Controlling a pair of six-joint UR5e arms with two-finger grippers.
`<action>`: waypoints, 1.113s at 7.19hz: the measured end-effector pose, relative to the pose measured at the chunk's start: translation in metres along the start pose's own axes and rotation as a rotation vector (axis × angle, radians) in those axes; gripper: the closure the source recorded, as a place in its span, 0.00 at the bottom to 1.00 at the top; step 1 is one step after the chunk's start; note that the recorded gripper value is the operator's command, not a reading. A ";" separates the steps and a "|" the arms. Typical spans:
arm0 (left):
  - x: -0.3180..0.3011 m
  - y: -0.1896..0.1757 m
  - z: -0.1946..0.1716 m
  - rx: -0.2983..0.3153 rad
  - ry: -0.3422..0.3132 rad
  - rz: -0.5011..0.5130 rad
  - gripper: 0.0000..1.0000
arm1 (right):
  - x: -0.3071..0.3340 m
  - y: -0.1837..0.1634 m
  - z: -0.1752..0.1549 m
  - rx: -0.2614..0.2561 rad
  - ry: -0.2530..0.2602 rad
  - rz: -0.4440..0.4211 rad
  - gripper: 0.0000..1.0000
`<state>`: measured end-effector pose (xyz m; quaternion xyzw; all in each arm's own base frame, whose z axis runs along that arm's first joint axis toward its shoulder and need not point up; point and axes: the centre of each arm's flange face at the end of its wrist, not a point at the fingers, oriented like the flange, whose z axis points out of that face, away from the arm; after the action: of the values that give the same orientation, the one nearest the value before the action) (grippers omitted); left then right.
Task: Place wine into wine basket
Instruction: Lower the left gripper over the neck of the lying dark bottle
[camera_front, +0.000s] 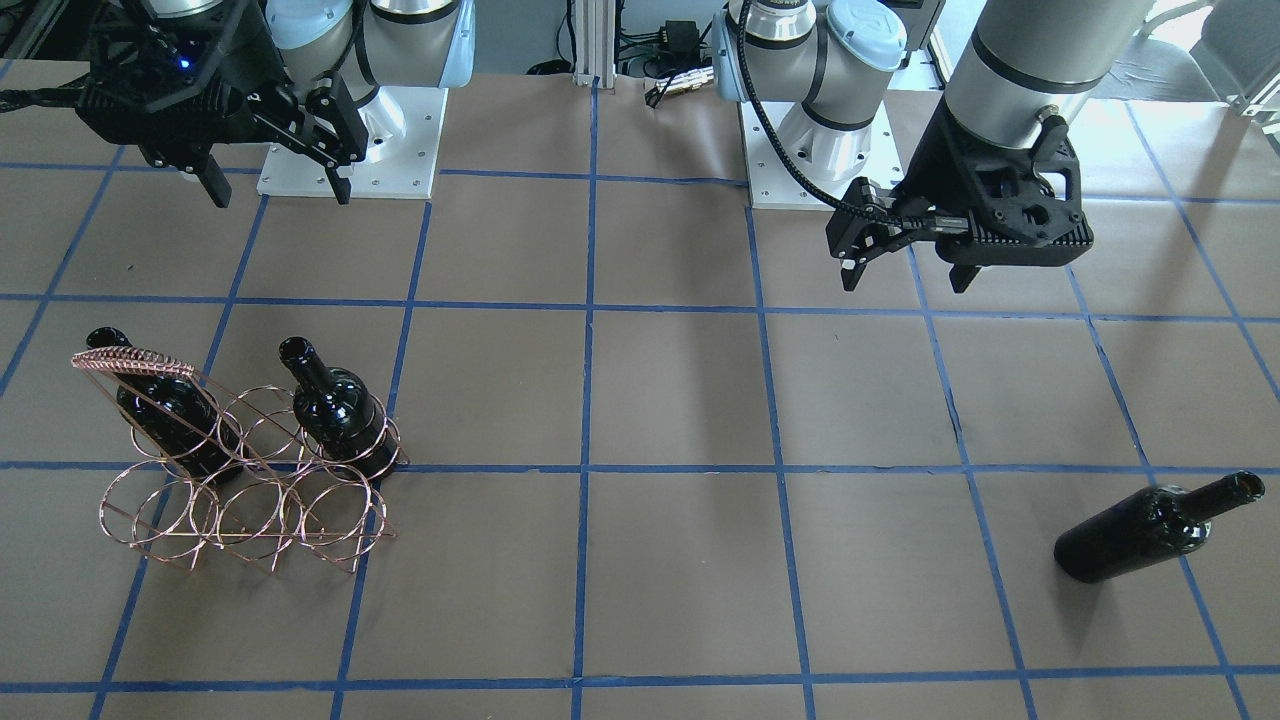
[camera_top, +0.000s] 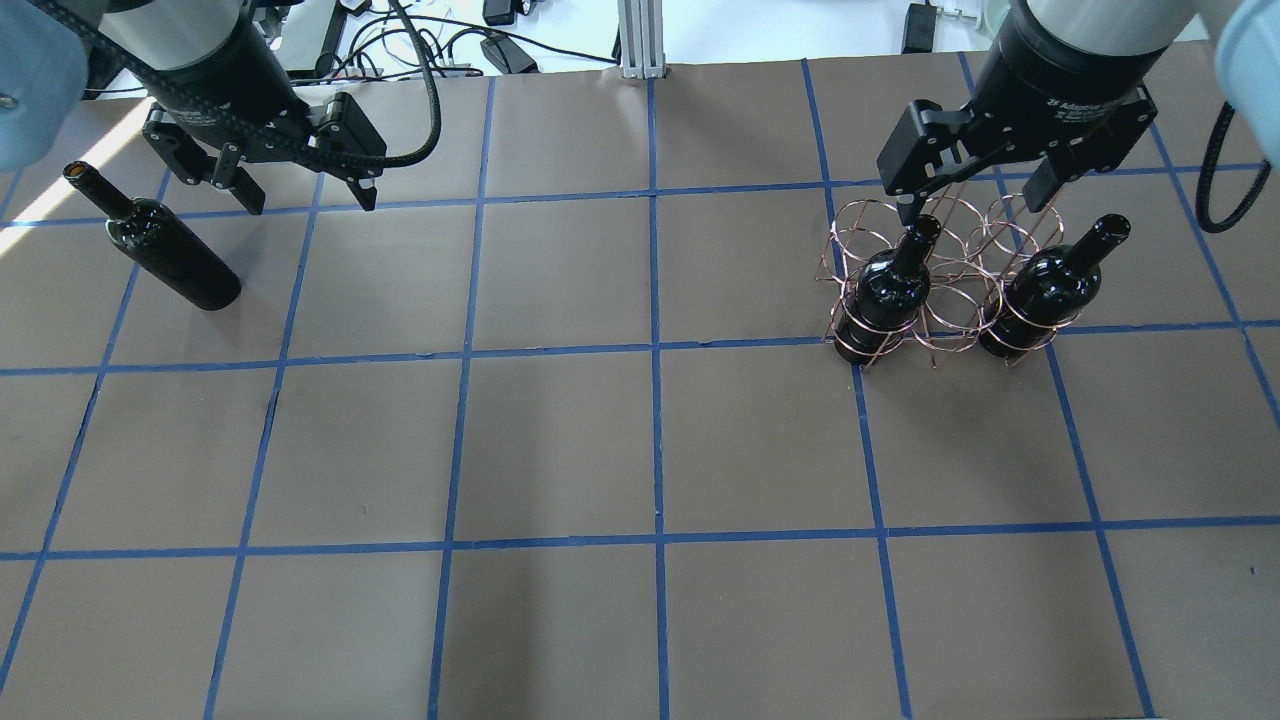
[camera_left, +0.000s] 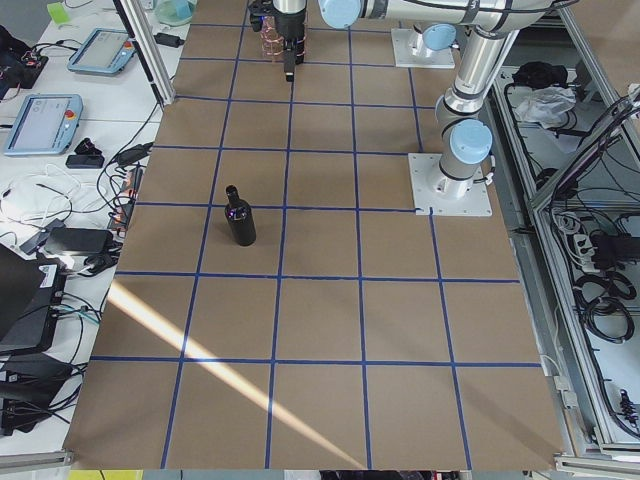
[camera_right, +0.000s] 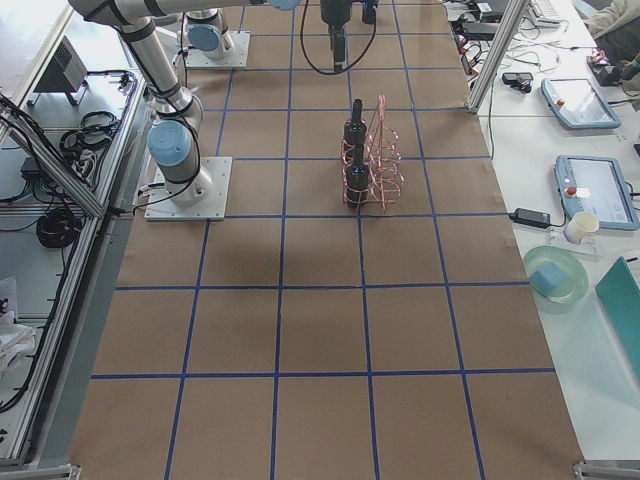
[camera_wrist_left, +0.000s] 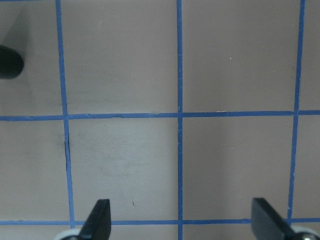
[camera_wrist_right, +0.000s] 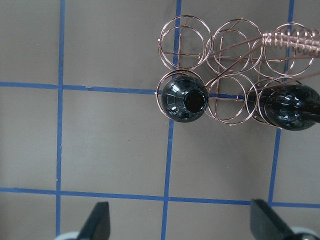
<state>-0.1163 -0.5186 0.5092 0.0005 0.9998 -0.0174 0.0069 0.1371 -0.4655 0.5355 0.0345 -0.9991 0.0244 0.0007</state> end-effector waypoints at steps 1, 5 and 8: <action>0.000 0.000 0.000 0.000 0.000 0.000 0.00 | 0.000 0.000 0.000 0.001 -0.003 0.000 0.00; -0.032 -0.011 0.004 0.002 -0.011 -0.038 0.00 | -0.001 0.000 -0.001 0.004 -0.005 -0.001 0.00; -0.181 -0.033 0.039 -0.062 -0.007 -0.070 0.00 | -0.001 0.000 0.000 0.002 -0.009 0.000 0.00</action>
<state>0.0649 -0.5531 0.4735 -0.0348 0.9993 0.0134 0.0100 0.1379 -0.4653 0.5355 0.0346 -0.9991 0.0254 -0.0037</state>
